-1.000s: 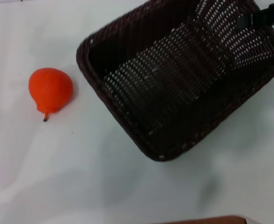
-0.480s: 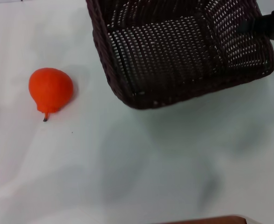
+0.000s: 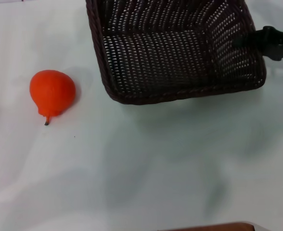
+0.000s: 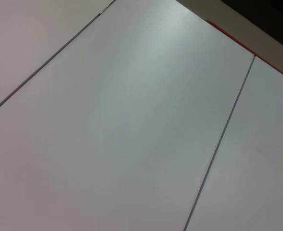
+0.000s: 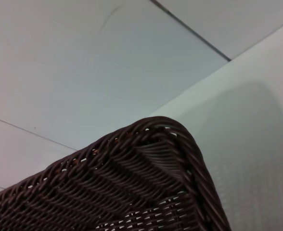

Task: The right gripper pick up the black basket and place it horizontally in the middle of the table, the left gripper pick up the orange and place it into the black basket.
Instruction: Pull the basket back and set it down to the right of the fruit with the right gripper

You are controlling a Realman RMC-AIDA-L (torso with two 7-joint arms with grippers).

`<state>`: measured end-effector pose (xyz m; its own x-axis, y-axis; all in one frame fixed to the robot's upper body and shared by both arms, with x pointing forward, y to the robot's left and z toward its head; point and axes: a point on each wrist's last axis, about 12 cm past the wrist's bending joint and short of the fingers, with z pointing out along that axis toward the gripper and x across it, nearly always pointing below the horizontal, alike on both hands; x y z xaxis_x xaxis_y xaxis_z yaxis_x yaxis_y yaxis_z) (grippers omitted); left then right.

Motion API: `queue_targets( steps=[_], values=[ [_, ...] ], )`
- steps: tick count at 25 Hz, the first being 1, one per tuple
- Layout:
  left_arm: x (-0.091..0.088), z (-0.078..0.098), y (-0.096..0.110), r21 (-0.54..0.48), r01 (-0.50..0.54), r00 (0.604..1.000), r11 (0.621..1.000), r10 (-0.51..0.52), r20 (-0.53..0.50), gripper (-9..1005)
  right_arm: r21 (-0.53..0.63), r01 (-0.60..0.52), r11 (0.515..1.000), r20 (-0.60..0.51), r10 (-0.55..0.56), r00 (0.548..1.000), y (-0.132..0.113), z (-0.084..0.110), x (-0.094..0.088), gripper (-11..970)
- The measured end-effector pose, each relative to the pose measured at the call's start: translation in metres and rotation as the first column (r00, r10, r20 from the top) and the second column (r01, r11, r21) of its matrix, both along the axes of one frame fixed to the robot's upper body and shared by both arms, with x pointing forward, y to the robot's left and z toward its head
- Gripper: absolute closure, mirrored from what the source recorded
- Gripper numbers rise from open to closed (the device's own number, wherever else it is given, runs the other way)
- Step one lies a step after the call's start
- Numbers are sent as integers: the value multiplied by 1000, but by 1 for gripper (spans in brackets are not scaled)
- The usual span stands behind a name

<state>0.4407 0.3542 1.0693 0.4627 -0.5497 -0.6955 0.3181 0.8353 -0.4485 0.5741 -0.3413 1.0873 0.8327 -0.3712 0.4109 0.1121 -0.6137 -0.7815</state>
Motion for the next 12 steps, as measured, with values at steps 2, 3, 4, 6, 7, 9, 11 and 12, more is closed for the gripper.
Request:
queue_targets(
  steps=[2, 3, 4, 6, 7, 9, 11, 12],
  values=[
    [0, 0, 0, 0, 0, 1000, 1000, 0, -2, 135, 4, -4, 1000, -9, 4, 1000, 5, -2, 0, 788],
    [0, -1, 0, -1, 0, 1000, 1000, 0, -6, 135, 7, -10, 1000, -15, 10, 1000, 8, -4, 0, 788],
    [0, -1, 0, -1, -1, 1000, 1000, 1, -7, 135, 11, -14, 1000, -21, 14, 1000, 9, -5, 0, 788],
    [0, -1, 0, -3, -1, 1000, 1000, 1, -11, 135, 20, -23, 1000, -31, 23, 999, 13, -6, -1, 788],
    [0, -2, 0, -3, 0, 1000, 1000, 0, -12, 135, 24, -27, 999, -35, 28, 999, 15, -7, -1, 789],
    [0, -2, -1, -4, 2, 1000, 1000, -2, -14, 135, 30, -36, 999, -46, 37, 998, 20, -10, -2, 789],
    [0, -2, -1, -5, 3, 1000, 1000, -3, -15, 135, 28, -41, 999, -53, 43, 998, 23, -13, -2, 789],
    [0, -2, -1, -5, 4, 1000, 1000, -4, -15, 135, 27, -41, 999, -55, 43, 998, 25, -14, -2, 789]
  ],
)
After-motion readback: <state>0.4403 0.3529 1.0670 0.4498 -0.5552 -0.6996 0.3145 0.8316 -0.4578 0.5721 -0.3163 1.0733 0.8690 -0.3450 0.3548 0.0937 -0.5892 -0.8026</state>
